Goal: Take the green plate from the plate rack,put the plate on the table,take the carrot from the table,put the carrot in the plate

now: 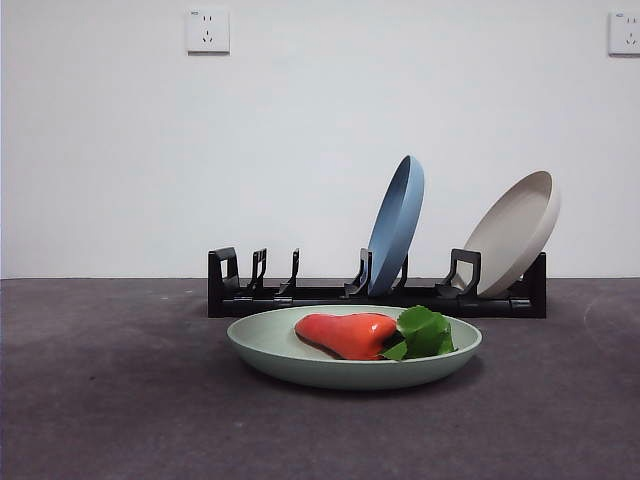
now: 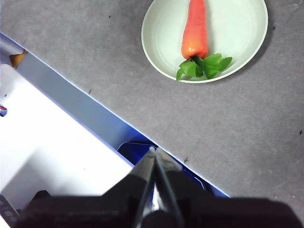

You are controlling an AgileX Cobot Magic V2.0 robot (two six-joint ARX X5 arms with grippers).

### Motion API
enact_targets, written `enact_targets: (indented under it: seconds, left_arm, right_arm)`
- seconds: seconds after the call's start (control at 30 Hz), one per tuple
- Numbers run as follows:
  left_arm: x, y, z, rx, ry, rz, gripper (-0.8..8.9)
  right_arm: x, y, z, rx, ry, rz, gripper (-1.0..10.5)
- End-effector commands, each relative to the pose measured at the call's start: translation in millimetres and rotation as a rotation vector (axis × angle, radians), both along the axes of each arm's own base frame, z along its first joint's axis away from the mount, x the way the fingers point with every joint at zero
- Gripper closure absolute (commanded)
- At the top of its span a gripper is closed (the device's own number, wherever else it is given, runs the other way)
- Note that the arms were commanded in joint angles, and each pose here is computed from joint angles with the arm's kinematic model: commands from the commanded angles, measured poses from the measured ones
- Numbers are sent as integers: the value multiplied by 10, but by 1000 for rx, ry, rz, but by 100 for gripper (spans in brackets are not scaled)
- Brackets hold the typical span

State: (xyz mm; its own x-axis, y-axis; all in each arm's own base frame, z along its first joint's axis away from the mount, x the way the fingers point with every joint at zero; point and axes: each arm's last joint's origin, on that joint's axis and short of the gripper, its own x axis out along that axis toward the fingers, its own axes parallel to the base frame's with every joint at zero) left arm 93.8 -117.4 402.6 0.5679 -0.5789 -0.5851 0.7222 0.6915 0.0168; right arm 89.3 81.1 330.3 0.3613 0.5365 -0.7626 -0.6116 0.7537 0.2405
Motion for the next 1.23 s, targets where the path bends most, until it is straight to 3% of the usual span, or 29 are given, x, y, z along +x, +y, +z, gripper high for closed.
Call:
enact_targets:
  seconds: [0.03,0.27,0.5,0.87,1.23]
  left_arm:
    - [96,135,107,38,-207,-13,815]
    - [197,618,184,-130,-485,184,815]
    - [86,927,-477,-147,-664,409,815]
    - [-24,1073,-1719,-128,-585,556,815]
    - [6,1101,-2421,-151,-494,614,815]
  right_arm:
    - [1,3,-7,3,1,-4,945]
    - [1,3,-7,3,1,-4,945]
    - [2,3,-7,2,1,-4,945]
    - [2,3,-7,2,1,-4,945]
    - [2,3,-7,2,1,-4,945]
